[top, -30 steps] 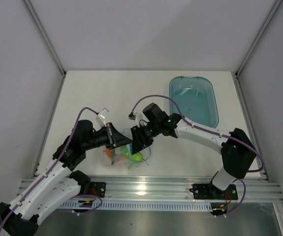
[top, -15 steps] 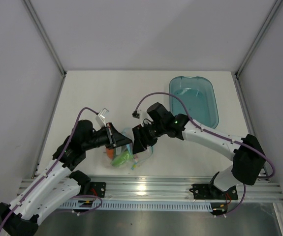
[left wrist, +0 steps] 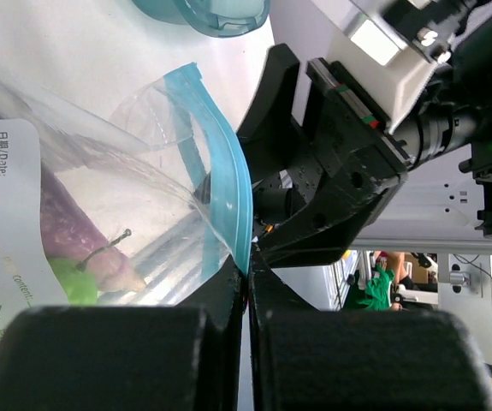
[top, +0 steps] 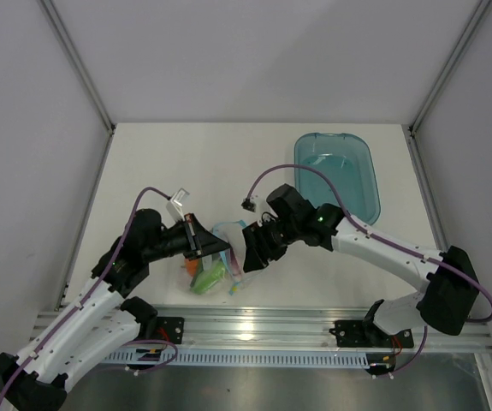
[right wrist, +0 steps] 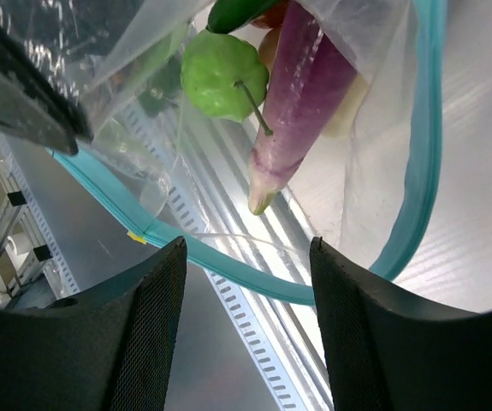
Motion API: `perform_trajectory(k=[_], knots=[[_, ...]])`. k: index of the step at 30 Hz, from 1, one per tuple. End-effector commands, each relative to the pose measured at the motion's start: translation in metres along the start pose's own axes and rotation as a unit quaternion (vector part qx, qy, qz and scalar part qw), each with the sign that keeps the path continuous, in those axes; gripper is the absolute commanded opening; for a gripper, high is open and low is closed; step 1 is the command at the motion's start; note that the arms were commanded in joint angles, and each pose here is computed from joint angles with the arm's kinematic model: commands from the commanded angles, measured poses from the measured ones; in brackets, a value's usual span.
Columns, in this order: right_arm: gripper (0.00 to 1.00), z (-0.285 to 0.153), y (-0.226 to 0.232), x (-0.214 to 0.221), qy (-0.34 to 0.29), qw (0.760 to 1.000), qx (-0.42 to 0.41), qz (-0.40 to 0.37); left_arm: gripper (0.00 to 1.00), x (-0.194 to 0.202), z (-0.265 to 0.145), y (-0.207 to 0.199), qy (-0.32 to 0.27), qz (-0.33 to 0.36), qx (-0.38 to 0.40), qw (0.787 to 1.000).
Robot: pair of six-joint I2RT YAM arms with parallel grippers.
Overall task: Place the food in the zip-top bag and seal the zipper
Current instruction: Place the fake vegetable in the zipper food storage bag.
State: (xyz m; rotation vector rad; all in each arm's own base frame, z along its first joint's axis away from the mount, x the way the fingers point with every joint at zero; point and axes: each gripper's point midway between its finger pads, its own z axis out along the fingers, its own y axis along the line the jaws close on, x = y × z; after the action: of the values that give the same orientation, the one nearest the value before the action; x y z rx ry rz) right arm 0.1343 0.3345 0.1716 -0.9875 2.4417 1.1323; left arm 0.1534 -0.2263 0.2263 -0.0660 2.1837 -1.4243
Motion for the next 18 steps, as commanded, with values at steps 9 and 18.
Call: perform_trajectory(k=[9, 18], knots=[[0.61, -0.047, 0.03, 0.001, -0.063, 0.998, 0.01, 0.011, 0.01, -0.015, -0.003, -0.012, -0.038, -0.006, 0.014, 0.999], [0.62, -0.017, 0.055, 0.01, -0.069, 0.995, -0.003, 0.068, 0.0, -0.024, 0.005, -0.017, -0.05, -0.025, 0.024, 0.998]])
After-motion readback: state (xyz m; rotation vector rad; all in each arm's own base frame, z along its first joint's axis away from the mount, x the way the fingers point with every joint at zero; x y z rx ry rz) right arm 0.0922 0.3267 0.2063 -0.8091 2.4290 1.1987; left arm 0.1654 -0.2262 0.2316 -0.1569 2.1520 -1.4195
